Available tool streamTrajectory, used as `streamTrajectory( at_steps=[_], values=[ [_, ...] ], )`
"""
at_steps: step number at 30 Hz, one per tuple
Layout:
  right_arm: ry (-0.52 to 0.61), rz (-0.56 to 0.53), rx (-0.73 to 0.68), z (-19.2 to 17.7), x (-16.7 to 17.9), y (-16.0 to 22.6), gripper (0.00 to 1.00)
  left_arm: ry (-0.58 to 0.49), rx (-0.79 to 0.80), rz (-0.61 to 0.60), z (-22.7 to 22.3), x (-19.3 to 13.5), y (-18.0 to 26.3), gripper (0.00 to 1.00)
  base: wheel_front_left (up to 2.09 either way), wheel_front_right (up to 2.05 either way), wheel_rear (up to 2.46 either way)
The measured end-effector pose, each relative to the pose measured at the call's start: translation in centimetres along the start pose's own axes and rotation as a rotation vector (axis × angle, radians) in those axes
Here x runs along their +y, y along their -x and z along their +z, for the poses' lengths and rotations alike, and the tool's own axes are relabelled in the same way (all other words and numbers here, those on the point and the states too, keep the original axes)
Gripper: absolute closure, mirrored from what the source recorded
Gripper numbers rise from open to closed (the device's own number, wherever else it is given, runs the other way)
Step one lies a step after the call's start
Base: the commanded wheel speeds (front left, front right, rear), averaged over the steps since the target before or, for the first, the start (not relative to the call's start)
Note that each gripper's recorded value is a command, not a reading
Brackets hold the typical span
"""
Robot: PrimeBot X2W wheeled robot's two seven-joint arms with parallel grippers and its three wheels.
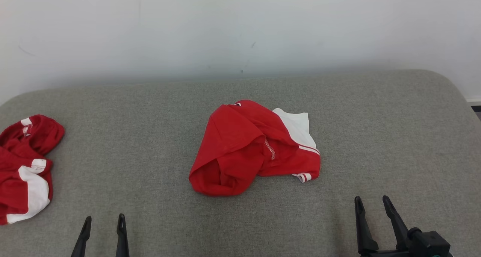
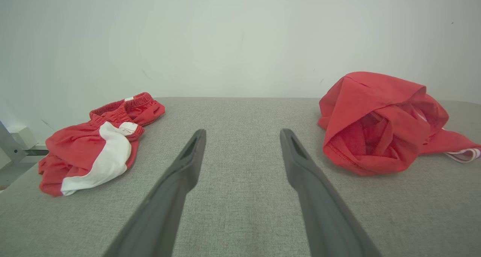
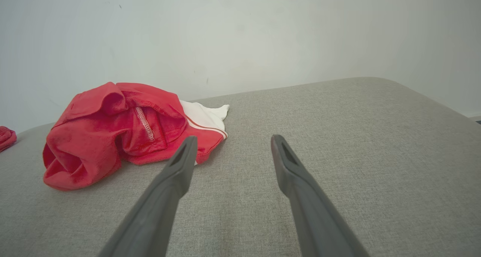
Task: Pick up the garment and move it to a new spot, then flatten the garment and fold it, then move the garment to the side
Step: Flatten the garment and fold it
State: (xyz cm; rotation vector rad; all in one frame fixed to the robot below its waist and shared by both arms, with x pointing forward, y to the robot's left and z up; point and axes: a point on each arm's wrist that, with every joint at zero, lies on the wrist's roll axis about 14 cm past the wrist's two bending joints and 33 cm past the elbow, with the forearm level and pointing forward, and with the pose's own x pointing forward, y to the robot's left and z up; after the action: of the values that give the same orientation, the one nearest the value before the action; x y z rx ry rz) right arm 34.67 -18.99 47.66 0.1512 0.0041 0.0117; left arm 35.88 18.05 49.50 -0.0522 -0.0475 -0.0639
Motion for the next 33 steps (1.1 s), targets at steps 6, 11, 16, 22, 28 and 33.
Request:
streamTrajectory(
  at_steps=[6,11,16,22,28,33],
  values=[
    [0.0,0.0,0.004,-0.1,0.0,-0.1,0.0,0.002,0.003,0.002,-0.1,0.0,0.0,0.0,0.0,0.0,0.0],
    [0.0,0.002,0.007,-0.2,0.1,-0.1,0.0,0.002,0.004,0.006,-0.1,0.1,0.0,0.0,0.0,0.0,0.0],
    [-0.001,0.009,0.015,-0.5,0.3,-0.3,0.0,0.003,0.006,0.011,-0.2,0.3,0.1,0.0,0.0,0.0,0.0],
    [-0.017,0.04,0.066,-2.1,1.3,-1.0,0.0,0.012,0.0,0.016,0.0,0.3,0.1,0.0,0.0,0.0,0.0],
    [0.015,0.087,0.11,-3.2,2.7,-4.8,0.0,0.029,0.004,0.021,-0.2,0.3,-0.2,0.0,0.0,0.0,0.0],
    [0.039,0.094,0.139,-3.6,3.2,-8.2,0.0,0.043,0.022,0.018,-0.7,0.0,0.2,0.0,0.0,0.0,0.0]
  ],
)
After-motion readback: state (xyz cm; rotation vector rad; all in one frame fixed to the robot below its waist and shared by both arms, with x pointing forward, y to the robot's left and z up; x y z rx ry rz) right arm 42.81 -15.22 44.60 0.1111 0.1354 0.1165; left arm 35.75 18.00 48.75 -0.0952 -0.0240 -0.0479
